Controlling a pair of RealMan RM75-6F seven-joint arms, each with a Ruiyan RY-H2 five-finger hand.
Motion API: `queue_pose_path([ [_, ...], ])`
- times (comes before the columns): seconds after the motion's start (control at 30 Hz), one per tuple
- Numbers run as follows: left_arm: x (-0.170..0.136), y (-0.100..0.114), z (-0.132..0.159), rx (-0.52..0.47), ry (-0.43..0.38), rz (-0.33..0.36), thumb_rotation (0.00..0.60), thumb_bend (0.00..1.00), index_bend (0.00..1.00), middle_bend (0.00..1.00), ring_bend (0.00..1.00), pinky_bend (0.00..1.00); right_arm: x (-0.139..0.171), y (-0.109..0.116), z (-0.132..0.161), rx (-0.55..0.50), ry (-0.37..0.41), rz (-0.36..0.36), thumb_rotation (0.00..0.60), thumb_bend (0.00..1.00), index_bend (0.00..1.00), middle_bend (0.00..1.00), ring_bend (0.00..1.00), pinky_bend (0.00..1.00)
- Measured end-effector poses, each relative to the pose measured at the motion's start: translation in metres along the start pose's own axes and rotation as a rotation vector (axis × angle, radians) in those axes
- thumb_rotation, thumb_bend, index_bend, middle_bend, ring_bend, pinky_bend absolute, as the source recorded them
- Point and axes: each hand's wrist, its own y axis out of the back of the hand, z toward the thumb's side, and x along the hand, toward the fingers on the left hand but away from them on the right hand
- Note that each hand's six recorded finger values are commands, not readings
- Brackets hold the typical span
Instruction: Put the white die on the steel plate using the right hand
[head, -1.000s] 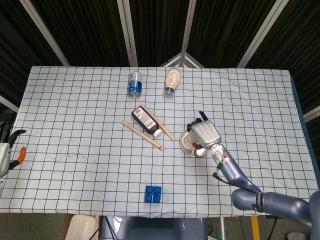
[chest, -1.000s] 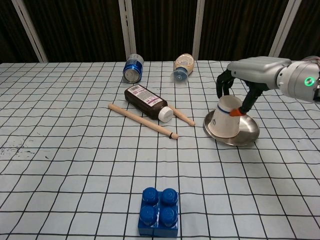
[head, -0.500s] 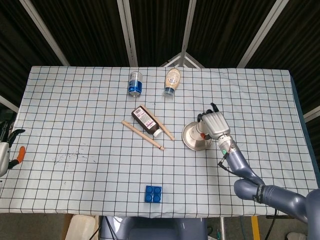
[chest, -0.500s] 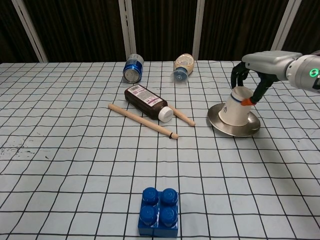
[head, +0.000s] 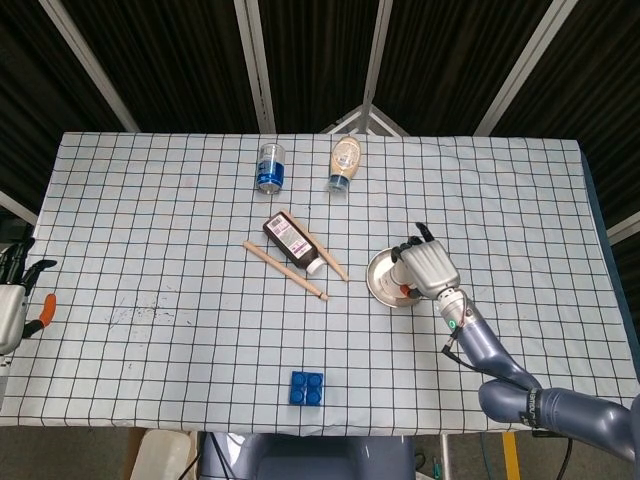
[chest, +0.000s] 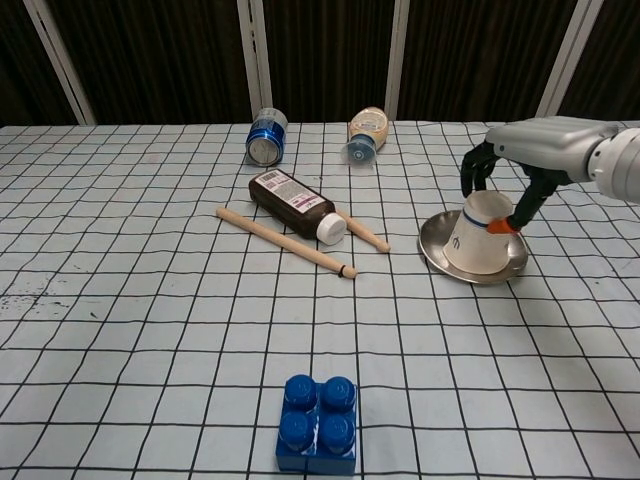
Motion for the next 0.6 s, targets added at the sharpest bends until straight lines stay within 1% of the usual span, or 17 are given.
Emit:
queue_pose_path([
  [0.13,0.000,0.001,-0.002,-0.002,0.005,0.003,0.600,0.63,0.25,0.00,0.00,0.12,-0.009,0.002,0.012,-0.008,0.019,-0.011,0.600,0.39,0.52,0.47,0.27,0.00],
  [0.23,0.000,0.002,-0.003,-0.004,0.008,0.005,0.600,0.64,0.25,0.00,0.00,0.12,-0.016,0.005,0.014,-0.011,0.016,-0.020,0.600,0.39,0.52,0.47,0.27,0.00],
  [0.37,0.000,0.005,-0.005,-0.010,0.012,0.012,0.600,0.64,0.25,0.00,0.00,0.12,-0.023,0.010,0.007,-0.014,-0.011,-0.031,0.600,0.39,0.52,0.47,0.27,0.00],
  [0.6,-0.001,0.005,-0.005,-0.011,0.008,0.013,0.600,0.64,0.25,0.00,0.00,0.12,-0.015,0.020,-0.011,-0.005,-0.051,-0.048,0.600,0.39,0.52,0.47,0.27,0.00],
])
